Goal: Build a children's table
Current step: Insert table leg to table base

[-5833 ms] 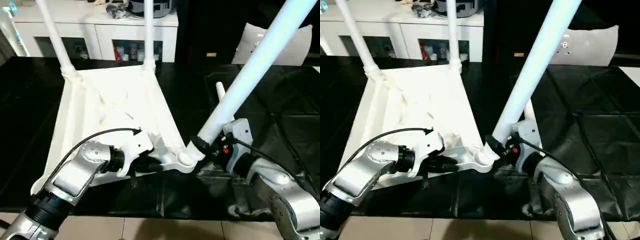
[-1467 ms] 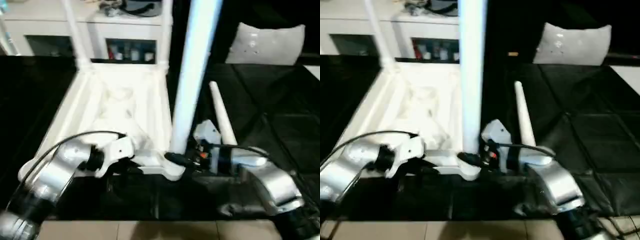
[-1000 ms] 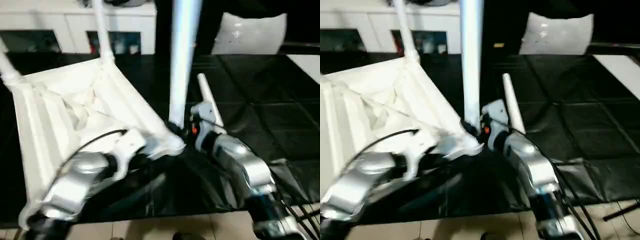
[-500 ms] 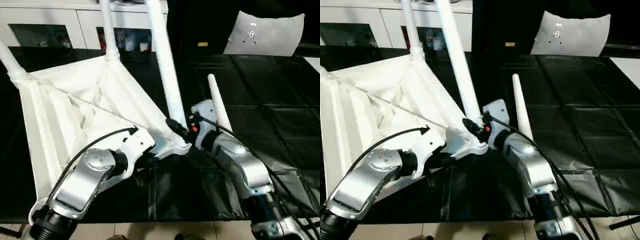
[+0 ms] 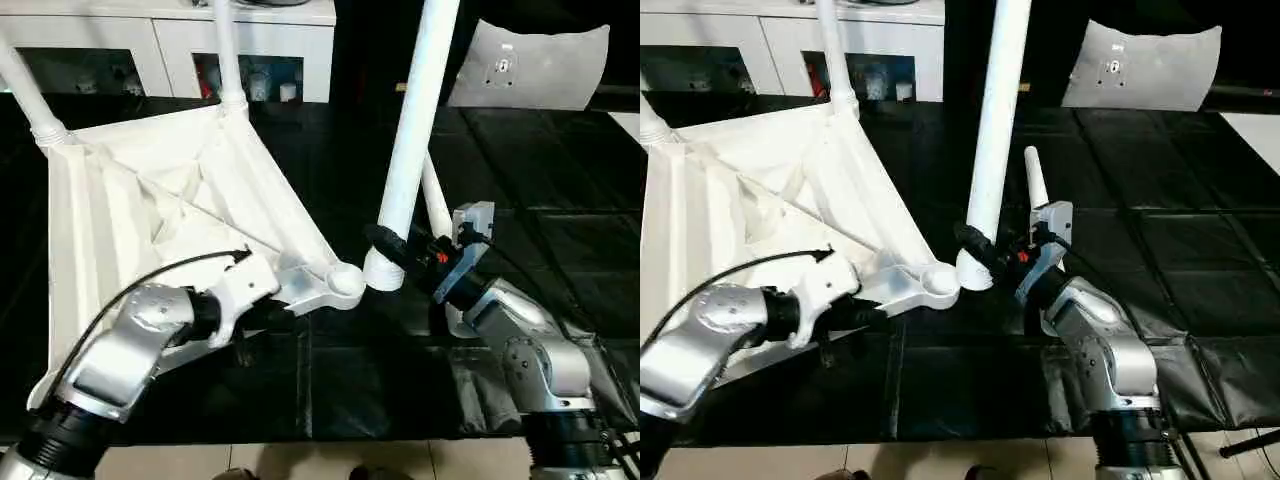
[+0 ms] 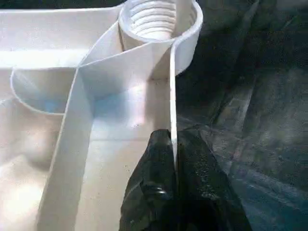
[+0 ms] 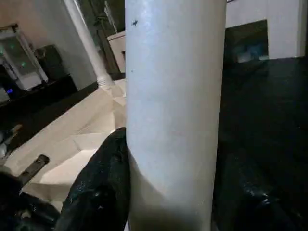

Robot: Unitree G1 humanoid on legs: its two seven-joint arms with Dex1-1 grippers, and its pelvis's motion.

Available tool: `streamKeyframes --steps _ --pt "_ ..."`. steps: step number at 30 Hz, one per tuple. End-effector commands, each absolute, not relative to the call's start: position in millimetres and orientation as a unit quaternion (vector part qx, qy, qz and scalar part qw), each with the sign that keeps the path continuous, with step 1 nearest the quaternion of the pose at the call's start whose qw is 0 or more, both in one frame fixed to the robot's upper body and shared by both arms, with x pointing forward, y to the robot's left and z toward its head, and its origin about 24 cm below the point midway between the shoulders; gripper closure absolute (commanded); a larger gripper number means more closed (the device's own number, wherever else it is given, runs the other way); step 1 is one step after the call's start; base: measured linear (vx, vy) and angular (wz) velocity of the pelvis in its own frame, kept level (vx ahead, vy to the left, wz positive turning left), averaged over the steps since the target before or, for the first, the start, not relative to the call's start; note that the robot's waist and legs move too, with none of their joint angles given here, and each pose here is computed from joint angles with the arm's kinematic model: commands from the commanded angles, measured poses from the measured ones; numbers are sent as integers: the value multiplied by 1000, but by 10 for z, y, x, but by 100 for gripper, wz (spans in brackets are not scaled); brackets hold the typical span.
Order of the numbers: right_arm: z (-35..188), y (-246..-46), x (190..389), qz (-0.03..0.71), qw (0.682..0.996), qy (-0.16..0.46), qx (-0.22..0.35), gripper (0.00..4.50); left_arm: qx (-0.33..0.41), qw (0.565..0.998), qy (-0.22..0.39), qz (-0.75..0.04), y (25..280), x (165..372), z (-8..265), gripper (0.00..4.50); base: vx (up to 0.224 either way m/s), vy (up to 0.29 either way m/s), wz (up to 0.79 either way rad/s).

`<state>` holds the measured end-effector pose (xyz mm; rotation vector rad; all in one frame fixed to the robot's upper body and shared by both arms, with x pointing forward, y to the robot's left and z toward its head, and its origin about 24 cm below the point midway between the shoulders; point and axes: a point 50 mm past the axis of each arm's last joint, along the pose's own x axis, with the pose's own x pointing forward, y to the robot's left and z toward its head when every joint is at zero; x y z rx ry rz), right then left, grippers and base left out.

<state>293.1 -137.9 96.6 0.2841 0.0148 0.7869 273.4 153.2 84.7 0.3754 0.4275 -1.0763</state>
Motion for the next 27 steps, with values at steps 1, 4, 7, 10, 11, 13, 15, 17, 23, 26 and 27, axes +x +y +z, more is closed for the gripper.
streamKeyframes --steps 1,4,7,10,11,13,15,17,23,26,27 --pt "1039 -1328 2888 398 909 -2 126 261 151 820 132 -536 1459 2765 1139 387 0 0 0" --pt "1073 -1261 2842 407 905 -2 122 261 113 837 79 -529 1401 2833 1347 363 0 0 0" --pt "1086 -1233 2834 409 905 -8 116 261 90 845 60 -524 1372 2879 1444 361 0 0 0" --pt "1119 -1154 2803 421 899 -15 117 261 43 901 39 -430 1300 3182 1702 361 0 0 0" --pt "1119 -1152 2802 421 899 -14 117 261 42 904 39 -423 1298 3200 1712 361 0 0 0" --pt "1115 -1150 2804 419 901 -14 110 261 30 923 36 -383 1266 3309 1786 361 0 0 0" --pt "1110 -1146 2808 419 902 -13 102 261 20 926 28 -376 1191 3355 1875 361 0 0 0" --pt "1084 -1137 2815 412 908 -7 82 261 25 917 6 -398 1017 3348 2031 361 0 0 0" --pt "986 -1166 2864 392 919 28 37 261 10 861 -25 -508 641 3057 2282 361 0 0 0" --pt "985 -1173 2888 387 921 28 28 261 16 846 -25 -533 538 2954 2302 361 0 0 0" --pt "985 -1173 2889 387 921 28 28 261 16 845 -25 -533 534 2950 2303 361 0 0 0"
